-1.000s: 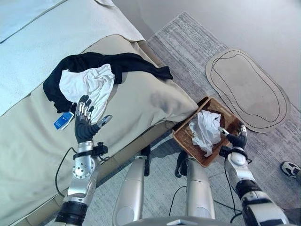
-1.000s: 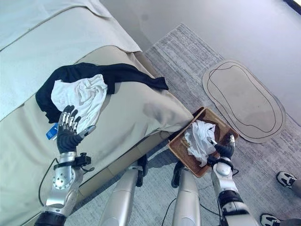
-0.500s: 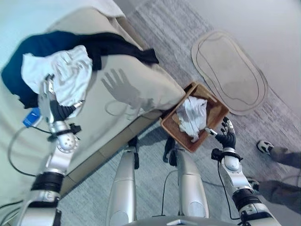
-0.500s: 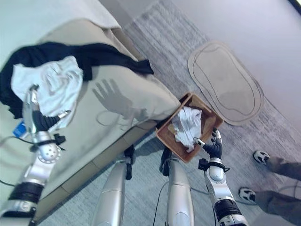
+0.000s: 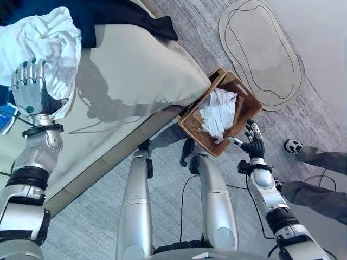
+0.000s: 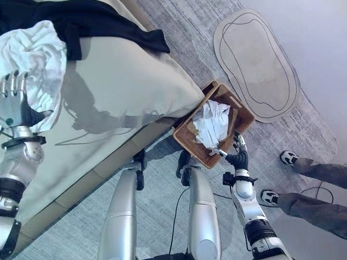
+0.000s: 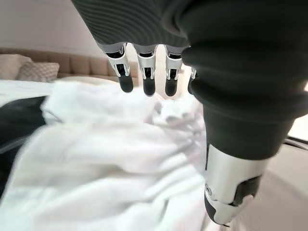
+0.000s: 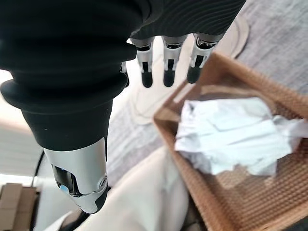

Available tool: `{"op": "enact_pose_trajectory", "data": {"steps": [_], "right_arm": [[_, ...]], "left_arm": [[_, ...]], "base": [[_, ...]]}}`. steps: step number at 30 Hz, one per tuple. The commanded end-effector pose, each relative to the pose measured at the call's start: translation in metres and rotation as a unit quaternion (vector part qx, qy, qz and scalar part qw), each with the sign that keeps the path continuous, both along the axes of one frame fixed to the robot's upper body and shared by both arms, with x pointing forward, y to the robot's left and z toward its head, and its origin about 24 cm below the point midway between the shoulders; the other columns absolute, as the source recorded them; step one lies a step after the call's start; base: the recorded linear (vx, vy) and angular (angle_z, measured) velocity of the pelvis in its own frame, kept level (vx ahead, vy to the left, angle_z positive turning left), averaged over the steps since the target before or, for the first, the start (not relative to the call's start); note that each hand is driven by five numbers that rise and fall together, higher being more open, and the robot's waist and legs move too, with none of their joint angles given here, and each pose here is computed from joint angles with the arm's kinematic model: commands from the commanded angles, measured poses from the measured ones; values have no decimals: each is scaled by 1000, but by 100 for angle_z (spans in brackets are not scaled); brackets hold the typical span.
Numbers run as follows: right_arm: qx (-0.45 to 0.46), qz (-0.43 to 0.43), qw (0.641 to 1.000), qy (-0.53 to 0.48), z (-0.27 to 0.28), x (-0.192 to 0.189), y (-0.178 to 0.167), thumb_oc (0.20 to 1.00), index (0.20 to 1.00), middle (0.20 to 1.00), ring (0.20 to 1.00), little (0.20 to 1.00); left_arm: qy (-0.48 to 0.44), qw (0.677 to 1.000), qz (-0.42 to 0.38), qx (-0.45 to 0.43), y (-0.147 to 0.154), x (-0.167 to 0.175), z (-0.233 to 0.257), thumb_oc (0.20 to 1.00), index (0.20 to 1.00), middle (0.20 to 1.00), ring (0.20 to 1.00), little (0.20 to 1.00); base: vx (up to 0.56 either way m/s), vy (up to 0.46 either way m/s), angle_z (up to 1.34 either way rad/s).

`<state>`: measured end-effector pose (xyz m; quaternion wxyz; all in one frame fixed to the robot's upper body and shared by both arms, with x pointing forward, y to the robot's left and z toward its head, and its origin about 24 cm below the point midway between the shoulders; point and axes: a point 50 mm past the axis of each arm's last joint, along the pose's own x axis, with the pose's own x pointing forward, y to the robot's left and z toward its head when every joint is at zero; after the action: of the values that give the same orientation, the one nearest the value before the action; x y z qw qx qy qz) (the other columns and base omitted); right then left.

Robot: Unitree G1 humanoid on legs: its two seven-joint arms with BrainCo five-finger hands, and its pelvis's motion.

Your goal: Pick up clothes into the bucket

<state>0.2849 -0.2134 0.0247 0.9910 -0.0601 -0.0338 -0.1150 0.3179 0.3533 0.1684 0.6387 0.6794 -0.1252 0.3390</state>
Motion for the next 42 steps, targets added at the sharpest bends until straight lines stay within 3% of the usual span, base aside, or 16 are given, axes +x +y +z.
{"op": "enact_pose_trajectory", "data": {"steps": [1, 2, 3, 19, 24, 31, 35, 42], "right_arm": [[-2, 3, 1000, -29, 7, -8, -8, 1000, 1000, 1000, 1000, 1000], [-3, 1, 1000, -26, 6, -8, -10, 1000, 1000, 1000, 1000, 1000], [-8, 2, 1000, -25, 7, -8, -12, 1000, 1000, 1000, 1000, 1000], [2, -5, 1000, -15, 5, -5, -18, 1000, 1000, 1000, 1000, 1000], [0, -4, 1000, -4, 1, -5, -16, 1000, 1000, 1000, 1000, 1000], [-1, -19, 1000, 8, -4, -9, -18, 1000, 1000, 1000, 1000, 1000], [-15, -13, 1000, 14, -4, -11, -19, 1000, 1000, 1000, 1000, 1000], [-100, 48, 994, 10, 3, -14, -10, 1000, 1000, 1000, 1000, 1000]], "left_arm": [[36, 997, 33, 65, 12, -2, 8, 840, 840, 840, 840, 840], [58, 995, 38, 76, 13, -1, 7, 548, 548, 548, 548, 548], [95, 990, 51, 91, 17, -1, 2, 200, 200, 200, 200, 200], [184, 979, 50, 73, 22, -6, -26, 200, 200, 200, 200, 200], [190, 980, 23, 56, 11, -4, -37, 200, 200, 200, 200, 200], [92, 986, -135, -38, -48, -15, -44, 200, 200, 200, 200, 200], [50, 960, -251, -110, -91, -30, -47, 200, 200, 200, 200, 200], [31, 917, -373, -134, -126, -45, -31, 200, 200, 200, 200, 200]], "base": [[1, 36, -6], [-5, 37, -8], [-7, 49, -6], [1, 11, -2], [6, -18, 0], [64, -38, 3], [104, -42, 9], [57, -35, 3]]}}
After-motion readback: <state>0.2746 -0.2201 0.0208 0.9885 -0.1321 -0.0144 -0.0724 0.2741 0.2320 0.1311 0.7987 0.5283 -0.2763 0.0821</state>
